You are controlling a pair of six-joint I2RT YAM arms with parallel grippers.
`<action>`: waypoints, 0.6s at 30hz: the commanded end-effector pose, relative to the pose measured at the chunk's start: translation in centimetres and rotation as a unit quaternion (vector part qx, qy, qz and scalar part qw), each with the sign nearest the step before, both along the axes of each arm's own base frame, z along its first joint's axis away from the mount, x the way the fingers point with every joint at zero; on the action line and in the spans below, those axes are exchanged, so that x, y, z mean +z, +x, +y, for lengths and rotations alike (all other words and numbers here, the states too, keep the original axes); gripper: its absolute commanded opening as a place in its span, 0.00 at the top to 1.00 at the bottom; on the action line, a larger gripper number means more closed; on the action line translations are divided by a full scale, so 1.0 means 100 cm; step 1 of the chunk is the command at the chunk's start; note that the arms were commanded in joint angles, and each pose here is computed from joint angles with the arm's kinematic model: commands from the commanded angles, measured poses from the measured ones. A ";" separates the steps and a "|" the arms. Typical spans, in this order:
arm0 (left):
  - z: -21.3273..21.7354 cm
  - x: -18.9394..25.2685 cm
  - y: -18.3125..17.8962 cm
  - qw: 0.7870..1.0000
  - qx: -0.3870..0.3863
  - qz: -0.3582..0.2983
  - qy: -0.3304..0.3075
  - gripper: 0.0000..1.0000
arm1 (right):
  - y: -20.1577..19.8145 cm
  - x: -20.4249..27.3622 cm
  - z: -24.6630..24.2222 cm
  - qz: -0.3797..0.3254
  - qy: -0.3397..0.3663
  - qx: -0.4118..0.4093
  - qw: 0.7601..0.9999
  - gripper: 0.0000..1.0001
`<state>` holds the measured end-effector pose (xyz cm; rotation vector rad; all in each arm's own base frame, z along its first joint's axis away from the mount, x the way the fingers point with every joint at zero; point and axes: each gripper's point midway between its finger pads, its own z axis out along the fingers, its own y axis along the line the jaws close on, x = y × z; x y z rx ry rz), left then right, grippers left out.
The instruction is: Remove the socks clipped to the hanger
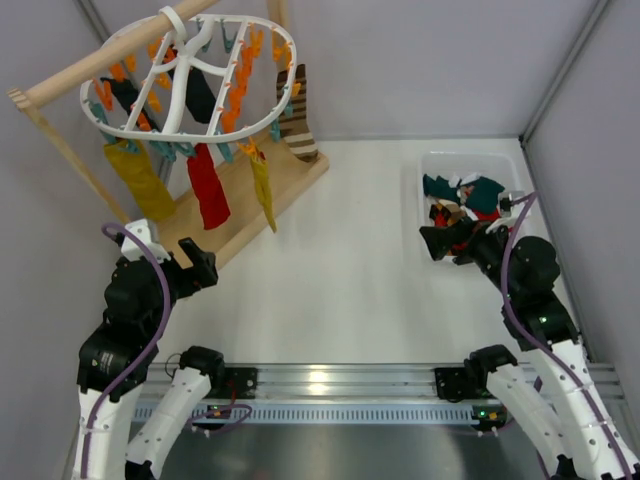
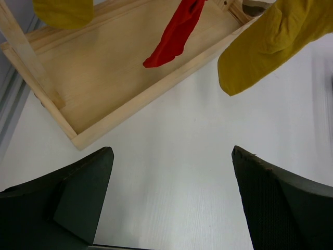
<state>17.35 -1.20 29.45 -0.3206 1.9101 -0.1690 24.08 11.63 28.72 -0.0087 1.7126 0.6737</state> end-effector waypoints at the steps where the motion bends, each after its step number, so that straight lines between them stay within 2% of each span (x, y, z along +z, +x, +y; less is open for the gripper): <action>1: -0.008 0.007 0.009 1.000 -0.011 -0.018 -0.016 0.01 | 0.010 0.011 0.005 -0.025 0.021 0.004 0.999 0.01; 3: -0.008 0.008 0.008 1.000 -0.014 -0.019 -0.012 0.01 | 0.016 -0.004 0.006 -0.011 0.030 -0.001 0.999 0.01; 6: -0.006 0.010 0.007 1.000 -0.012 -0.023 -0.010 0.01 | 0.025 0.000 0.008 -0.031 0.052 -0.006 0.998 0.01; 7: -0.007 0.011 0.007 1.000 -0.014 -0.025 -0.011 0.01 | 0.021 -0.001 0.020 -0.038 0.060 0.033 0.997 0.01; 8: -0.008 0.012 0.006 0.999 -0.016 -0.027 -0.013 0.01 | 0.022 0.015 0.030 -0.076 0.075 0.061 0.992 0.01; 11: -0.012 0.013 0.006 0.999 -0.029 -0.033 -0.016 0.01 | 0.019 0.011 0.062 -0.081 0.127 0.156 0.976 0.00; 12: -0.013 0.013 0.006 0.999 -0.032 -0.036 -0.016 0.01 | 0.016 0.029 0.073 -0.113 0.152 0.184 0.965 0.01; 13: -0.013 0.014 0.008 0.999 -0.032 -0.041 -0.017 0.01 | 0.016 0.036 0.084 -0.120 0.153 0.209 0.958 0.01; 14: -0.014 0.014 0.007 0.998 -0.033 -0.044 -0.019 0.01 | 0.024 0.019 0.108 -0.082 0.149 0.238 0.956 0.01; 16: -0.015 0.014 0.008 0.998 -0.035 -0.050 -0.024 0.01 | 0.037 0.028 0.138 -0.074 0.118 0.267 0.954 0.00; 17: -0.017 0.012 0.009 0.998 -0.038 -0.053 -0.027 0.01 | 0.037 0.008 0.171 -0.043 0.099 0.297 0.949 0.00; 18: -0.018 0.010 0.010 0.997 -0.038 -0.053 -0.031 0.01 | 0.046 0.020 0.185 -0.069 0.076 0.294 0.950 0.01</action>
